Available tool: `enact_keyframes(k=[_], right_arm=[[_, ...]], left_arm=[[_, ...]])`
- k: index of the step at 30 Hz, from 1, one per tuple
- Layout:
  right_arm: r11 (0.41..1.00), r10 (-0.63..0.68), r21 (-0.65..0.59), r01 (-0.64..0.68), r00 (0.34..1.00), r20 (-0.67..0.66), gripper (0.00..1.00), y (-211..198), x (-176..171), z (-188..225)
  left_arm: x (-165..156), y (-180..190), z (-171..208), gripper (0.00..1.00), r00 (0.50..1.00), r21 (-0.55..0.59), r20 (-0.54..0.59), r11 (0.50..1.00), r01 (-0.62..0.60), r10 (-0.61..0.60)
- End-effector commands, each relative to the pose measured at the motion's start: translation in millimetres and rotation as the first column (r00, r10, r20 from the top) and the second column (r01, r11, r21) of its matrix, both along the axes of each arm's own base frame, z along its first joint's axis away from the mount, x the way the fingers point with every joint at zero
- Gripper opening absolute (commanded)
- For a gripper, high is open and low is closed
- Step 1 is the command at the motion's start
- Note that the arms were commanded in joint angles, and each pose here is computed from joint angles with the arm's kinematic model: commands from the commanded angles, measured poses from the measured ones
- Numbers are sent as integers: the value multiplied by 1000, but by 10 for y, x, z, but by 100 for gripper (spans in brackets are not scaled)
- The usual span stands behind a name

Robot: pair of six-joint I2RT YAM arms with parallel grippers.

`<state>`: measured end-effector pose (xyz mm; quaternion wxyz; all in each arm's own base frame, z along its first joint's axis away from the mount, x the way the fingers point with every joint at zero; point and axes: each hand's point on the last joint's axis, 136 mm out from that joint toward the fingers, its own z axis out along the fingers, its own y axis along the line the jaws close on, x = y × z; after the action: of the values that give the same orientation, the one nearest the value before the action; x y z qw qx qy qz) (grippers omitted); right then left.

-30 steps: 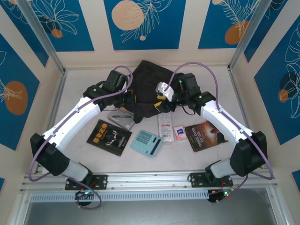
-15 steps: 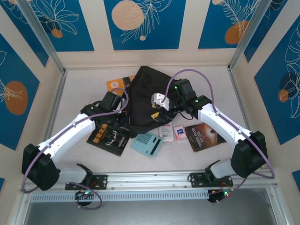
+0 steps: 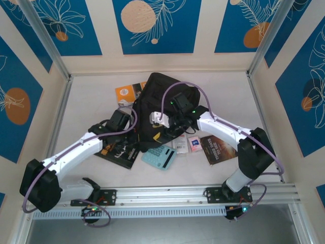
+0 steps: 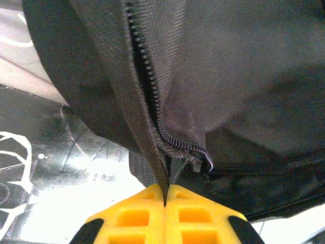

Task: Pack the student bag
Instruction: Move the student bag to the center of the table.

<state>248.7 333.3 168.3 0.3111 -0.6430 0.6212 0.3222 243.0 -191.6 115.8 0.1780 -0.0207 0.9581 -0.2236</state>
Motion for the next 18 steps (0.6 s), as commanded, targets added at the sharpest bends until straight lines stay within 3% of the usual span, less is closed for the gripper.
enact_keyframes(k=[1, 8, 13, 18], right_arm=[[992, 4, 125, 15, 989, -149, 60, 205, -14, 154], [992, -35, 93, 81, 907, -419, 56, 377, 39, -5], [993, -68, 51, 105, 876, -478, 56, 447, 67, -149], [996, -64, 15, 83, 856, -513, 56, 566, 24, -263]], left_arm=[[24, 76, -62, 0, 997, -16, 23, 997, -72, 73], [85, 34, 65, 0, 968, -234, 188, 965, -118, 164], [80, 97, 170, 0, 934, -313, 289, 943, -114, 209], [53, 113, 154, 0, 927, -326, 311, 940, -102, 208]])
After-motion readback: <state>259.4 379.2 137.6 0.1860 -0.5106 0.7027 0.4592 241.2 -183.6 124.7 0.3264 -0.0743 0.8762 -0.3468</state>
